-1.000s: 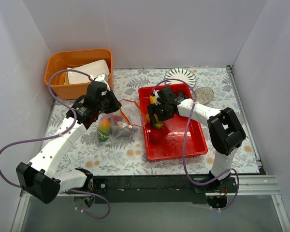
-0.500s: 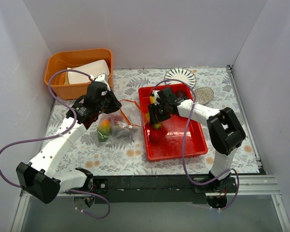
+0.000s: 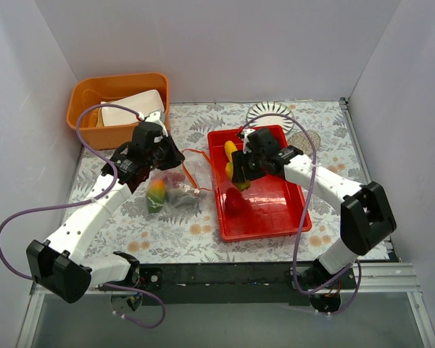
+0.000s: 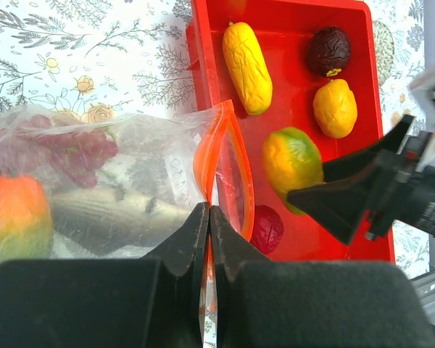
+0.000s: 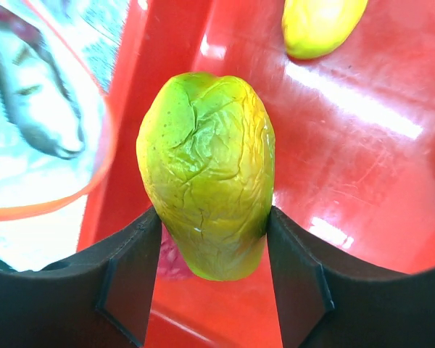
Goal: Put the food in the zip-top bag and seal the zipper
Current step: Pick up the fake fruit from the bin, then place the fake fruit in the zipper food storage bag.
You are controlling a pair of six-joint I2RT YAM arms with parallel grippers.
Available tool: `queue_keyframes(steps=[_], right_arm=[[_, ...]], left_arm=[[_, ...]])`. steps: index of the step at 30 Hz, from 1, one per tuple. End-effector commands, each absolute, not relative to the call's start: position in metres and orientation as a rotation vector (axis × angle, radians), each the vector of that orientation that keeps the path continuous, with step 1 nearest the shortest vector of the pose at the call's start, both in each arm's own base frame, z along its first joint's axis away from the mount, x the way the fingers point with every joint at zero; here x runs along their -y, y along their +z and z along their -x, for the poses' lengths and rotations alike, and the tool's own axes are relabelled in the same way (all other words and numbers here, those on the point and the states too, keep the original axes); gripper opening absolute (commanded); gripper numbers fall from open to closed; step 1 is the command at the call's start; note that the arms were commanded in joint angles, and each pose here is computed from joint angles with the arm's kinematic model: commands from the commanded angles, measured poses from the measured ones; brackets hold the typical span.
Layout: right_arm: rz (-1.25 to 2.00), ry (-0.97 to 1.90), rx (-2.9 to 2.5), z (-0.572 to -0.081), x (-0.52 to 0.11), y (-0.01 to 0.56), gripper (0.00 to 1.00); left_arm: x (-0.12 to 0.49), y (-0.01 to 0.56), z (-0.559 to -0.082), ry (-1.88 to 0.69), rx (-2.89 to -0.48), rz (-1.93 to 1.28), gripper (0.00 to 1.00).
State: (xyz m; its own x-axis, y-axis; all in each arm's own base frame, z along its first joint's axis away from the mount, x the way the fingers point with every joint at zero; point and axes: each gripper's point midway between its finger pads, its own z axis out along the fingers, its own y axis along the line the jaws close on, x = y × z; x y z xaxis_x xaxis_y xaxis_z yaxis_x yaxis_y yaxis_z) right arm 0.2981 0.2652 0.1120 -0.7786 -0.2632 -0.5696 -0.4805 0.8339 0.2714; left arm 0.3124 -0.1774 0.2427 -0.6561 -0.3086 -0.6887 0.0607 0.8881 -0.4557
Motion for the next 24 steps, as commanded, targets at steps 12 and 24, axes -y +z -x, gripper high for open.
queue_keyframes(steps=[12, 24], right_arm=[[0.527, 0.829, -2.299, -0.286, -0.321, 0.211, 0.25], [0.715, 1.030, -2.280, -0.276, -0.391, 0.206, 0.27]], left_arm=[[0.184, 0.247, -0.312, -0.618, -2.199, 0.164, 0.00], [0.189, 0.249, -0.307, -0.661, -2.205, 0.145, 0.00]])
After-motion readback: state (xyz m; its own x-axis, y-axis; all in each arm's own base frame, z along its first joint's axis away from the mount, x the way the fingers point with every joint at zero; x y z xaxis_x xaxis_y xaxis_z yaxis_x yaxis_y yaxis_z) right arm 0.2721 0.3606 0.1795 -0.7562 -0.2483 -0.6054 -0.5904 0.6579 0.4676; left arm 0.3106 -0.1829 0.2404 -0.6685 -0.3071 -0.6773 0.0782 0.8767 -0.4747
